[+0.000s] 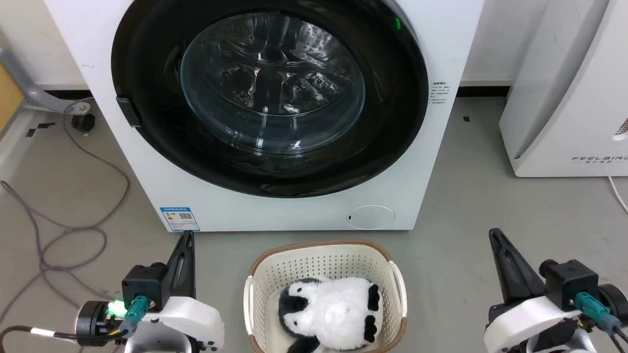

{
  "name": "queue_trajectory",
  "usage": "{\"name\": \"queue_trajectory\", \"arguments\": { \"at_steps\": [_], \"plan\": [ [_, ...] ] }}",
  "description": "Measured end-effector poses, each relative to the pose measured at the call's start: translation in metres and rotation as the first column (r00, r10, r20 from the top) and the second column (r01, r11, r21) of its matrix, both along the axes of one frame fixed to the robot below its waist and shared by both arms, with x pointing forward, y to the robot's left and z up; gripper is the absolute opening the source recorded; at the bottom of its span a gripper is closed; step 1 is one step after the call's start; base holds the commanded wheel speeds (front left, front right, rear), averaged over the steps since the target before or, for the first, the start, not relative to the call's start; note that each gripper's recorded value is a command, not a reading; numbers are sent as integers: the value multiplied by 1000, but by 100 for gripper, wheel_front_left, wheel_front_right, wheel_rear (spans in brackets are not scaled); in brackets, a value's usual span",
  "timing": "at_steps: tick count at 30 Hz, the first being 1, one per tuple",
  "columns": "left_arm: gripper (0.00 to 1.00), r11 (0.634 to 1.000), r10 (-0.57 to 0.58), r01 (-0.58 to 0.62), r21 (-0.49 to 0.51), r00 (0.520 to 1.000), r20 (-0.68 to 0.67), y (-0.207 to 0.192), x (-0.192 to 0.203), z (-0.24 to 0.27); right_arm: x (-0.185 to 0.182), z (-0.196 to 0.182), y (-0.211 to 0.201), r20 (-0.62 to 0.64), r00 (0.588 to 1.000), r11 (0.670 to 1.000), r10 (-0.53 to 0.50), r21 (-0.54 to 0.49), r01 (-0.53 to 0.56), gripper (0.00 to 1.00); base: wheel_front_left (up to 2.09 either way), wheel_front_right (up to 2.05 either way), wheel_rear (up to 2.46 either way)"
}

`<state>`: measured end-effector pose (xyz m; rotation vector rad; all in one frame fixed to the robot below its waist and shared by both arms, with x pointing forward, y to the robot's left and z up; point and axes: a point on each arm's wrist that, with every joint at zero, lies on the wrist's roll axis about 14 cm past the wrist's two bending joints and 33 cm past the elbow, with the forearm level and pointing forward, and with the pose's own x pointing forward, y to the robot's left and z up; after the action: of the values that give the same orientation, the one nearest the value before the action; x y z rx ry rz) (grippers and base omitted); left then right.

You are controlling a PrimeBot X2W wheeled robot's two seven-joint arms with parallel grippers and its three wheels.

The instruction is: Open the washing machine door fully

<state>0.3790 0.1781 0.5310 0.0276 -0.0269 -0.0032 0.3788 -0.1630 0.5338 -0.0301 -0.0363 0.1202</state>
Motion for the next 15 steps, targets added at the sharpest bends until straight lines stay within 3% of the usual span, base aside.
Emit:
{"name": "queue_trajectory", "arguments": {
  "at_steps": [15],
  "plan": [
    [0,1000,-4,4,17,1000,-13,-2,-3,2,-6,-4,3,-31,999,1000,7,-14,-7,0,0,0,0]
  ]
}}
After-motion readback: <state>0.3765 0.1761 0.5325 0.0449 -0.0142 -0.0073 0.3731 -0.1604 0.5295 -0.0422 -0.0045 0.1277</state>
